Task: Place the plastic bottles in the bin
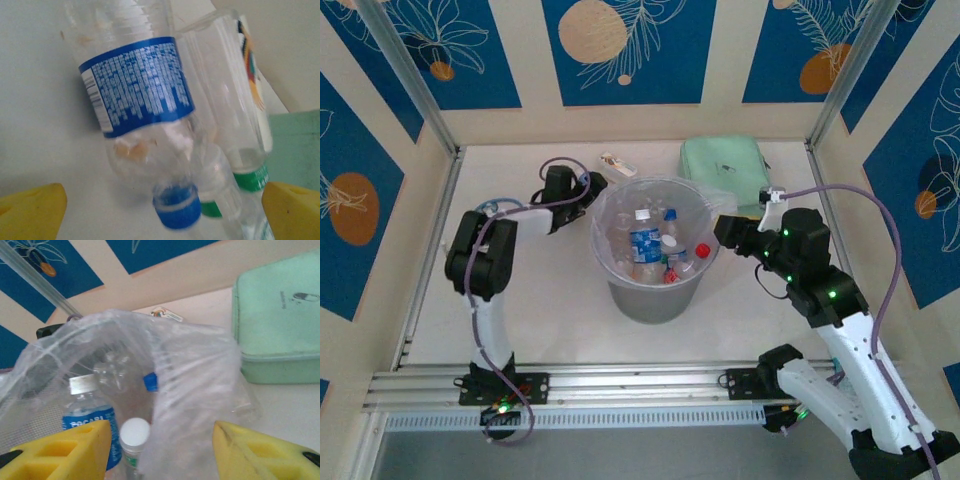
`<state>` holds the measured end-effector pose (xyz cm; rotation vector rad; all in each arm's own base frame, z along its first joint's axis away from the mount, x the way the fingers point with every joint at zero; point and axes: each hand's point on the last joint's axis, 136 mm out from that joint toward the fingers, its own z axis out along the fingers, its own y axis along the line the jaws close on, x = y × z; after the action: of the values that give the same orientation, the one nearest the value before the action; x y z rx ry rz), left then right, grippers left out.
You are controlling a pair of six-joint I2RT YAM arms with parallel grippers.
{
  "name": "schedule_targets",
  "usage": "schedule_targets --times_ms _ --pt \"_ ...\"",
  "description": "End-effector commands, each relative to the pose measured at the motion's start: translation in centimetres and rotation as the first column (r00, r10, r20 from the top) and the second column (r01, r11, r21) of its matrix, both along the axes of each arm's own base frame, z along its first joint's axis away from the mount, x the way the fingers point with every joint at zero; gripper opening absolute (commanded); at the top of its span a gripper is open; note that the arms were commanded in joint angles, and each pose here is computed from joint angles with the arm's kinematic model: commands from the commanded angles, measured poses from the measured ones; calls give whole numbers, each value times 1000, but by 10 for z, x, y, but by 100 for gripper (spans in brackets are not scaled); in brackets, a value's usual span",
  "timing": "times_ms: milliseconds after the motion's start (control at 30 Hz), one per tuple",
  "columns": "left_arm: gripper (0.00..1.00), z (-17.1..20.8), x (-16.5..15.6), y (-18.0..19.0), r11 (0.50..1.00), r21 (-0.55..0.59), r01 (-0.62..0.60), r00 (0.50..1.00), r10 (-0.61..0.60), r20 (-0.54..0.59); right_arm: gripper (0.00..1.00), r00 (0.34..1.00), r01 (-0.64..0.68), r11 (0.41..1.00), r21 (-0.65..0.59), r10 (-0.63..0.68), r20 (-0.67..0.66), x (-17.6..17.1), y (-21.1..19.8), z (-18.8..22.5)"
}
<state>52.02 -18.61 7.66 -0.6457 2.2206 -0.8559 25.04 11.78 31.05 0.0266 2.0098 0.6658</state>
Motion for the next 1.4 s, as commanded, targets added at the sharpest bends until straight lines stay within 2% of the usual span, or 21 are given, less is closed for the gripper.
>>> schedule_targets --times_ms 0,100,367,567,733,933,1167,1367 --pt "100 2 18 -9 999 -32 -28 999 29 16 56 1000 -9 1000 12 10 -16 -3 -2 -7" --pt "99 -6 24 -13 999 -30 -36 999 36 9 56 999 -20 1000 12 21 -30 -1 -1 -17" --pt "81 -28 25 -15 997 -46 -59 998 58 -27 56 999 -20 1000 -14 20 -47 3 -7 -31" --pt "67 -22 19 -13 994 -75 -77 997 76 -9 56 999 -15 1000 -7 15 -49 4 -14 -32" --pt "58 -10 9 1 998 -8 -69 998 69 13 56 999 11 999 -33 -12 -42 6 -26 -27" --pt "49 29 -6 28 997 60 -52 996 47 79 56 999 5 1000 -6 -6 -50 4 -28 -21" --pt "48 100 -50 53 977 212 -2 975 -45 215 53 1000 -4 1000 6 4 -22 9 -26 5" --pt "49 170 -101 53 952 295 87 928 -185 323 55 986 -167 981 96 164 36 20 6 61"
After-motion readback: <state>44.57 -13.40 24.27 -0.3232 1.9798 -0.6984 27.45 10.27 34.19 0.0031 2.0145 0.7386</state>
